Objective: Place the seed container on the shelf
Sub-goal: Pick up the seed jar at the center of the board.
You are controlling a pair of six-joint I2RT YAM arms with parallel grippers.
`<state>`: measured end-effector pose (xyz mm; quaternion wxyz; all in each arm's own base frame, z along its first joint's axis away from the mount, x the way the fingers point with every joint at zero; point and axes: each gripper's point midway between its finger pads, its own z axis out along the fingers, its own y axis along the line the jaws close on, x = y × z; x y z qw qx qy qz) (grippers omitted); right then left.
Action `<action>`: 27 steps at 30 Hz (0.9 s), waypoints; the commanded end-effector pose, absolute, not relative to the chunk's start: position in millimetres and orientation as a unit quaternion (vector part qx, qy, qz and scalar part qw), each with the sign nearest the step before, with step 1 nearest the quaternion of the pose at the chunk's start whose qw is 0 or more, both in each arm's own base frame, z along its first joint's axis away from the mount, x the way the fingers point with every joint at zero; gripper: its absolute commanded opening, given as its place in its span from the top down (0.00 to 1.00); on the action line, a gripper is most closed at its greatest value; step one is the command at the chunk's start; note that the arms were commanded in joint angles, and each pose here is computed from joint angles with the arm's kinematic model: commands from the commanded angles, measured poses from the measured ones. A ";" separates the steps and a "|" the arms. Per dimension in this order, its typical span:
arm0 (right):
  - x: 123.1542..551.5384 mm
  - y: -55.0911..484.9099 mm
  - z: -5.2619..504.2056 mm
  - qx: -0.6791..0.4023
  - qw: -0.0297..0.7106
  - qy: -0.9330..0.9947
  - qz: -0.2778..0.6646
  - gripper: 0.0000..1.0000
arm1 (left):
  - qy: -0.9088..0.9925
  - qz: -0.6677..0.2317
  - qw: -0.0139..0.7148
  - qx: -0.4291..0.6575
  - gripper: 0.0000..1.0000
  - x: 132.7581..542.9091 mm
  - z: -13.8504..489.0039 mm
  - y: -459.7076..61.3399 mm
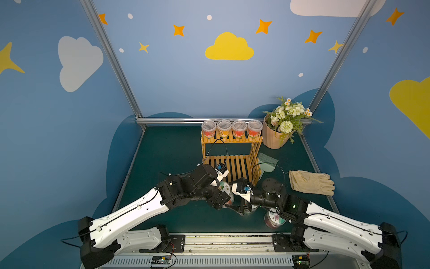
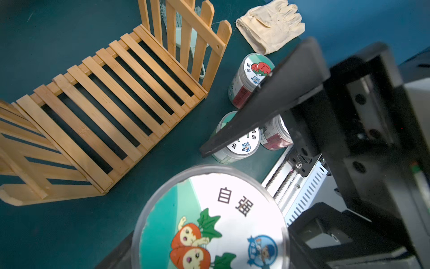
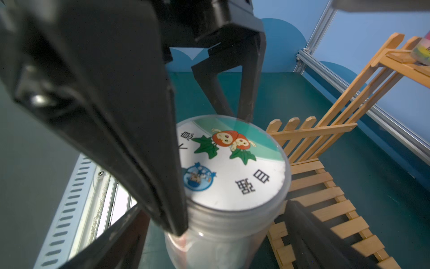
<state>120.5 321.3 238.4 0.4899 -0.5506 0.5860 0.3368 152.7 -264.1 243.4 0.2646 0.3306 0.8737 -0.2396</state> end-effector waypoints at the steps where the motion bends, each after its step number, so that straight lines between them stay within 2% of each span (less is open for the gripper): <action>1: 125.2 324.7 256.1 -0.521 0.515 0.581 0.354 0.02 | 0.853 -0.261 0.286 0.351 0.26 148.9 262.6 -270.8; 15: 112.0 332.4 244.7 -0.538 0.487 0.563 0.394 0.05 | 0.821 -0.258 0.295 0.416 0.26 130.1 276.2 -275.3; 18: 111.8 331.8 244.8 -0.535 0.489 0.562 0.398 0.11 | 0.822 -0.255 0.293 0.416 0.26 129.1 276.2 -272.5; 21: 110.2 332.8 243.3 -0.536 0.483 0.562 0.403 0.12 | 0.823 -0.253 0.293 0.416 0.26 128.6 276.0 -271.0; 25: 110.6 334.5 240.9 -0.531 0.474 0.571 0.408 0.20 | 0.824 -0.251 0.297 0.412 0.26 129.3 276.9 -270.2; 27: 111.5 335.4 240.1 -0.530 0.474 0.573 0.408 0.21 | 0.828 -0.246 0.306 0.402 0.20 132.5 277.8 -268.5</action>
